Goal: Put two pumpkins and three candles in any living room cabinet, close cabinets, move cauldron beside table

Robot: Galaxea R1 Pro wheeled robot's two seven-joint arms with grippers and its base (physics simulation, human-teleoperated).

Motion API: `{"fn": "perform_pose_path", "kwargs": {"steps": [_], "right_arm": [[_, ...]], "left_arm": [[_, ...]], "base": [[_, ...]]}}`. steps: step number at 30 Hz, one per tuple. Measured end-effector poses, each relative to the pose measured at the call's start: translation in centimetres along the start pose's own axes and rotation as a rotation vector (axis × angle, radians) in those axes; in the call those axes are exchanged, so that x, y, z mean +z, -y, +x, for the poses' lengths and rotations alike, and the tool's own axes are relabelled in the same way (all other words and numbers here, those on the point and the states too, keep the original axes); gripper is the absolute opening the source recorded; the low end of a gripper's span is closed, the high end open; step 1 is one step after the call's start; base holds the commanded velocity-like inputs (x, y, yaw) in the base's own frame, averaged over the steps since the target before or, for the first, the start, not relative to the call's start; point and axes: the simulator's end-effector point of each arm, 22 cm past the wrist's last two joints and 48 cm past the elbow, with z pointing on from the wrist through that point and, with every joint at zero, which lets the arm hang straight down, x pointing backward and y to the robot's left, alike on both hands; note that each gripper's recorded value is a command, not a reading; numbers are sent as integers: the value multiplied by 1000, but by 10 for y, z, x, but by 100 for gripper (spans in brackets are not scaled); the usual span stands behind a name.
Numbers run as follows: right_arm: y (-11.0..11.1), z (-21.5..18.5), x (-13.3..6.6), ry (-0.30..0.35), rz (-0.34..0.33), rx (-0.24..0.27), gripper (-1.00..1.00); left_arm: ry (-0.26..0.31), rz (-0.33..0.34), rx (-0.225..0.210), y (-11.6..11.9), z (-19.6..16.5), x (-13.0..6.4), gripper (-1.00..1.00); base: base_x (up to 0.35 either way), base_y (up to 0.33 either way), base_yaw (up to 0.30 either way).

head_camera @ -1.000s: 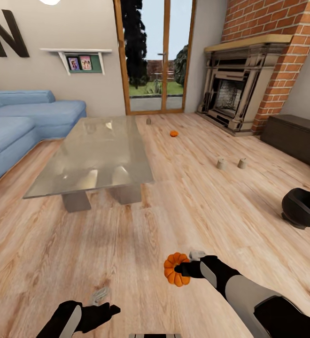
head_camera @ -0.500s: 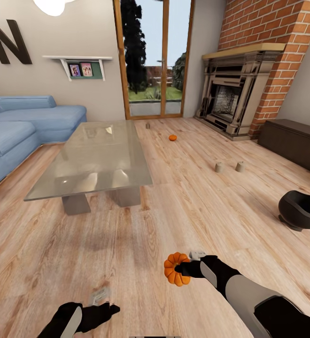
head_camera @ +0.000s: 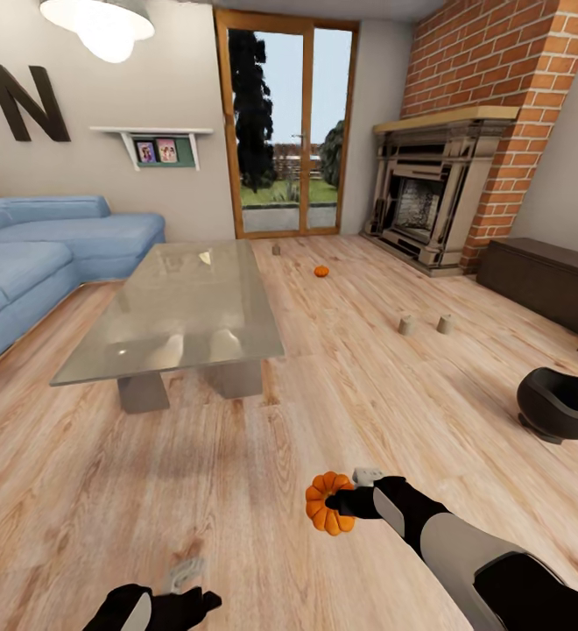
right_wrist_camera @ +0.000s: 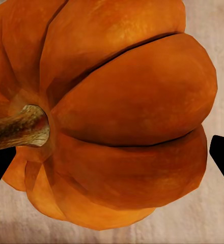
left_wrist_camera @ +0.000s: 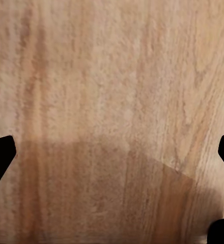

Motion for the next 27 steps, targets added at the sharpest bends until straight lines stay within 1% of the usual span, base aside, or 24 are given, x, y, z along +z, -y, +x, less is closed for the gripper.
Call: {"fn": "perform_pose_path", "kwargs": {"steps": [4,18,20,21,27], "right_arm": [[-1,-4,-5,5,1,-2,-100],[-6,-18,-21,37,3,-11,-100],[-6,-19,-23,36,3,-12,-100],[-7,-16,-24,22,3,-9,-100],[-9,-20,-31,27,3,-12,-100]], "left_arm": [[24,1,4,0,-5,-3,100],[55,12,21,10,-14,-12,100],[59,13,23,11,-15,-13,100],[61,14,24,12,-16,-14,100],[76,20,30,15,-20,-19,100]], "base": [[0,0,0],[0,0,0],[0,0,0],[0,0,0],[0,0,0]]}}
